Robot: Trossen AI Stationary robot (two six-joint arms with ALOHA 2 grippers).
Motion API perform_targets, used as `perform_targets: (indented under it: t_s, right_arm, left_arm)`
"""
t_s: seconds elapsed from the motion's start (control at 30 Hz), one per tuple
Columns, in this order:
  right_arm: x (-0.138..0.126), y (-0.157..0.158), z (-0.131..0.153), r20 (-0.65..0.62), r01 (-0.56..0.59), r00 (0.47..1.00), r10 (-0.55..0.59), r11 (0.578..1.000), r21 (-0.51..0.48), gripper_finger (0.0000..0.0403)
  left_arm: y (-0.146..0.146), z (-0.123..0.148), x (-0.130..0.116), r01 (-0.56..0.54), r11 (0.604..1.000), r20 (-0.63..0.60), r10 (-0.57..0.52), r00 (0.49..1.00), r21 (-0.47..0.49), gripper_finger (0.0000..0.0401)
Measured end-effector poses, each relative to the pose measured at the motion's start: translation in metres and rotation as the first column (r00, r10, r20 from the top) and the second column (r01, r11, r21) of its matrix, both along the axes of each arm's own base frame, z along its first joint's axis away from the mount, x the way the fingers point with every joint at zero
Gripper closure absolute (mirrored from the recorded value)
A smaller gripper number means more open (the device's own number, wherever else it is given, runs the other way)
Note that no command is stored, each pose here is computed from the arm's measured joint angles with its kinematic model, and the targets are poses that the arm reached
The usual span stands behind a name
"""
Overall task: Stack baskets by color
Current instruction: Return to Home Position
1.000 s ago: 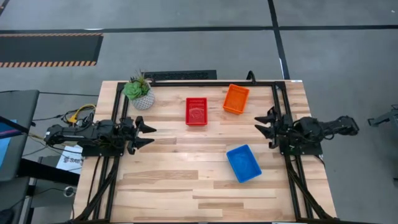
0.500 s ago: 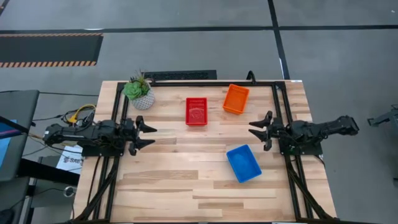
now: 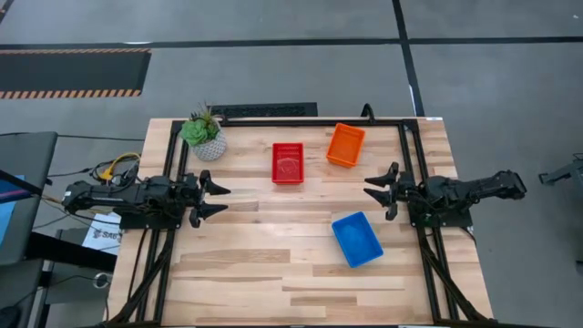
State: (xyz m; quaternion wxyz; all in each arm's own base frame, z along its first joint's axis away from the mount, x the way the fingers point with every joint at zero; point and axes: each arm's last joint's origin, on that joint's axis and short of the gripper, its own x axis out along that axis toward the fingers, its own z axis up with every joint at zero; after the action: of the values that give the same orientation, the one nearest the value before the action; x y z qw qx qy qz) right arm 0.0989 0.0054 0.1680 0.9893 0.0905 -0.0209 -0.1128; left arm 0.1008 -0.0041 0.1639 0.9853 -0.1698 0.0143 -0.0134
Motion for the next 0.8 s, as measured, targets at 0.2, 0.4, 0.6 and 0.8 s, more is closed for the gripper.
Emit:
perform_targets:
  t_s: [0.2, 0.4, 0.6, 0.8]
  right_arm:
    - [0.0, 0.0, -0.0003, -0.002, -0.001, 1.0, 0.001, 1.0, 0.0, 0.0222]
    - [0.0, 0.0, -0.0004, -0.002, -0.001, 1.0, 0.001, 1.0, 0.0, 0.0218]
    - [0.0001, 0.0, -0.0004, -0.003, -0.001, 1.0, 0.001, 1.0, 0.0, 0.0221]
    - [0.0001, 0.0001, -0.0007, -0.003, -0.002, 1.0, 0.002, 1.0, -0.001, 0.0221]
  left_arm:
    - [0.0, 0.0, 0.0, 0.0, 1.0, 0.0, 0.0, 1.0, -0.002, 0.0138]
    - [0.0, 0.0, 0.0, 0.0, 1.0, 0.0, 0.0, 1.0, -0.002, 0.0138]
    - [0.0, 0.0, 0.0, 0.0, 1.0, 0.0, 0.0, 1.0, -0.002, 0.0138]
    - [0.0, 0.0, 0.0, 0.0, 1.0, 0.0, 0.0, 1.0, -0.002, 0.0138]
